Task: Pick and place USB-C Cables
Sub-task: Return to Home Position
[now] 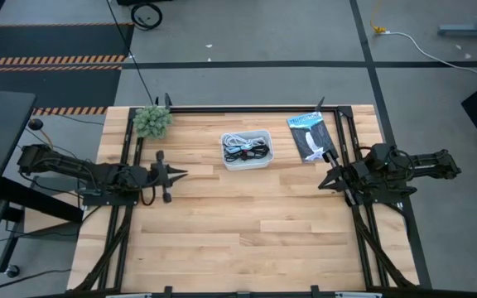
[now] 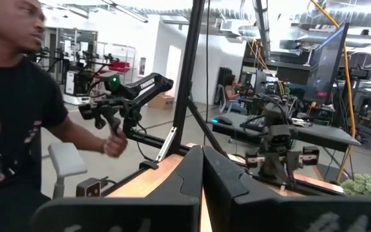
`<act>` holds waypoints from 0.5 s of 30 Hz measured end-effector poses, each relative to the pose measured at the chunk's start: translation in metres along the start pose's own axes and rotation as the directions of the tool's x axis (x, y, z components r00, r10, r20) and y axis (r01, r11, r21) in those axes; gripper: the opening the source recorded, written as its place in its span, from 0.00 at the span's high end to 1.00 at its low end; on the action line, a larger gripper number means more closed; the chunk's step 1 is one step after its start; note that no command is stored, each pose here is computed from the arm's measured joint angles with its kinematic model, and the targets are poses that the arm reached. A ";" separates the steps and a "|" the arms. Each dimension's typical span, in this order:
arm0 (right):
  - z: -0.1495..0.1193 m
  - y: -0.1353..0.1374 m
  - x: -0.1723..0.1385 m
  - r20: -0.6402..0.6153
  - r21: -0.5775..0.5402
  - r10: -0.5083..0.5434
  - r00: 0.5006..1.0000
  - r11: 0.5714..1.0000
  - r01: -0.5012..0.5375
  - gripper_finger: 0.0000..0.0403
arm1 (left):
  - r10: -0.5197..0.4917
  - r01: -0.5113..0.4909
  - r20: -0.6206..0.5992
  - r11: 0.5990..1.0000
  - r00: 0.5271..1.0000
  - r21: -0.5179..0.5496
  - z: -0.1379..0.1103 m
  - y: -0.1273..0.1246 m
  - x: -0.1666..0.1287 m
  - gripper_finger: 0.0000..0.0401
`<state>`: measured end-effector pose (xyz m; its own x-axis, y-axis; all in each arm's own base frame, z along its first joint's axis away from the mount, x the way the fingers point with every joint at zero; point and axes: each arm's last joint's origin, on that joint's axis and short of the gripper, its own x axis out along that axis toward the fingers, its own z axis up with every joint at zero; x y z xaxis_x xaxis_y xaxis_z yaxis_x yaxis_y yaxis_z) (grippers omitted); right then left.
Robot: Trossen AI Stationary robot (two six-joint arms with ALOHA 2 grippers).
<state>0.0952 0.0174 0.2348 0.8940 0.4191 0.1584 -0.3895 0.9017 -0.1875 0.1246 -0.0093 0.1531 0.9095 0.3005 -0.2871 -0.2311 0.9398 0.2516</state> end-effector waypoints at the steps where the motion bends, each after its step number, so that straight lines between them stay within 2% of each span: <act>1: 0.000 0.000 0.000 0.000 0.000 0.000 1.000 1.000 0.000 0.96 | 0.014 -0.014 -0.002 0.999 1.000 0.033 0.000 0.000 0.000 0.88; 3: 0.000 0.000 0.000 0.000 0.000 0.000 1.000 1.000 0.000 0.96 | 0.026 -0.025 -0.004 0.991 1.000 0.135 0.000 0.001 0.000 0.87; 5: 0.000 0.000 0.000 0.000 0.000 0.000 1.000 1.000 0.000 0.96 | 0.026 -0.024 -0.004 0.962 1.000 0.271 0.000 0.001 0.000 0.87; 7: 0.000 0.000 0.000 0.000 0.000 0.000 1.000 1.000 0.000 0.96 | 0.026 -0.023 -0.004 0.933 1.000 0.358 0.000 0.001 0.000 0.87; 10: 0.000 0.000 0.000 0.000 0.000 0.000 1.000 1.000 0.000 0.96 | 0.025 -0.022 -0.004 0.916 1.000 0.401 0.000 0.001 0.000 0.87; 15: 0.000 0.000 0.000 0.000 0.000 0.000 1.000 1.000 0.000 0.96 | 0.025 -0.022 -0.004 0.923 1.000 0.385 0.000 0.001 0.000 0.87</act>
<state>0.0952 0.0174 0.2348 0.8939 0.4192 0.1584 -0.3896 0.9017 -0.1875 0.1244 -0.0087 0.1531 0.9021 0.3250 -0.2840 -0.1004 0.7980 0.5943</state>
